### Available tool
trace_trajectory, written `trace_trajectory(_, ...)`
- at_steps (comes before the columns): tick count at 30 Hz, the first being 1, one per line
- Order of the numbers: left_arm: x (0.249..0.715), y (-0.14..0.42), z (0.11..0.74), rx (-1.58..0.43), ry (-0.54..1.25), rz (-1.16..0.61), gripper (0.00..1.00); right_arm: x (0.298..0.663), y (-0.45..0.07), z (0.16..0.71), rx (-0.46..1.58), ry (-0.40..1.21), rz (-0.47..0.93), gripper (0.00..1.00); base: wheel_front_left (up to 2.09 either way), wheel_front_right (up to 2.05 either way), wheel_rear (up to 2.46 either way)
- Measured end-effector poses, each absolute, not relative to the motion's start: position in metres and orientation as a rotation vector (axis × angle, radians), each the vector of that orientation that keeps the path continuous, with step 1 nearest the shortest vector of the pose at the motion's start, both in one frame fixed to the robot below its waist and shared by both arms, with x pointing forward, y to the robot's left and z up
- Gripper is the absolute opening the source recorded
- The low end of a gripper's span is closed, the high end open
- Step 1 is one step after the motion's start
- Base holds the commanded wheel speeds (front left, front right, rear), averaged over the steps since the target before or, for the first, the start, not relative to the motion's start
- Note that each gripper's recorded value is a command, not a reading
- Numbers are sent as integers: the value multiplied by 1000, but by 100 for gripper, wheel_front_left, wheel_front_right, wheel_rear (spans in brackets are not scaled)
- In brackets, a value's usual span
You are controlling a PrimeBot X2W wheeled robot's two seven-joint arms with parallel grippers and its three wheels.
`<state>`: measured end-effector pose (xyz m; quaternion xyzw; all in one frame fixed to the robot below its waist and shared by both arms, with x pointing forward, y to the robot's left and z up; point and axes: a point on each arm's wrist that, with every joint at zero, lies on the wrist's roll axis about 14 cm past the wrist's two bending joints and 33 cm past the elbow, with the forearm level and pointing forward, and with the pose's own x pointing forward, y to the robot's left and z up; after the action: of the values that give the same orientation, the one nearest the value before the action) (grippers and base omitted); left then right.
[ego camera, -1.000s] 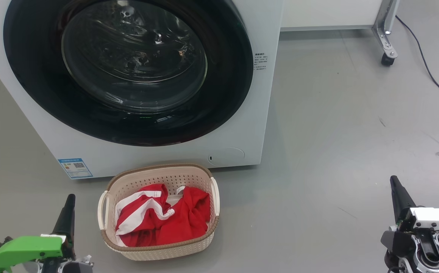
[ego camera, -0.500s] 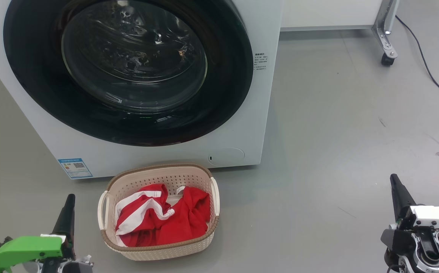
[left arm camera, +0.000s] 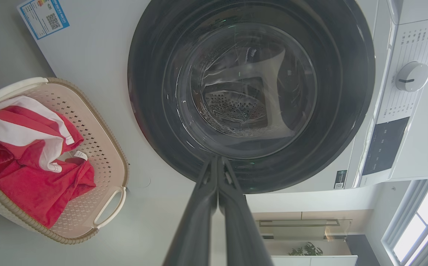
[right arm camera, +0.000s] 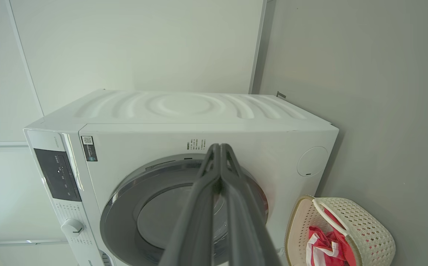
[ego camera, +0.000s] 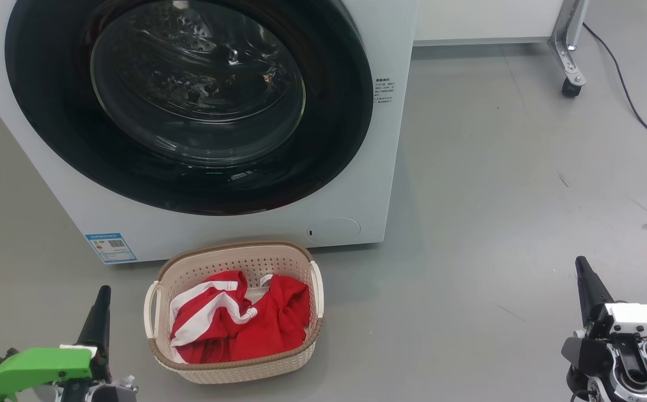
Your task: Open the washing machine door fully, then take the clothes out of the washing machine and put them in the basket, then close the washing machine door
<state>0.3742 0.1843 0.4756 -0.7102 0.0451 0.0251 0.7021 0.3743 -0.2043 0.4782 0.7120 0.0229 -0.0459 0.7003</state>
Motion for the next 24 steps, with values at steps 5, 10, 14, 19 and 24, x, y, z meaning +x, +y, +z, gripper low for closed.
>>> trace_trajectory(5, 374, 184, 476, -1581, 100, 56, 0, 374, -205, 478, 1586, 52, -104, 0, 0, 0, 0)
trace_trajectory(10, 374, 184, 476, -1581, 100, 56, 0, 374, -205, 477, 1586, 51, -105, 0, 0, 0, 0)
trace_trajectory(14, 374, 184, 476, -1581, 100, 56, 0, 374, -204, 477, 1587, 54, -102, 0, 0, 0, 0)
trace_trajectory(19, 374, 184, 476, -1581, 100, 56, 0, 374, -204, 478, 1587, 53, -97, 0, 0, 0, 0)
trace_trajectory(24, 374, 184, 476, -1581, 99, 56, 0, 374, -204, 478, 1587, 53, -98, 0, 0, 0, 0)
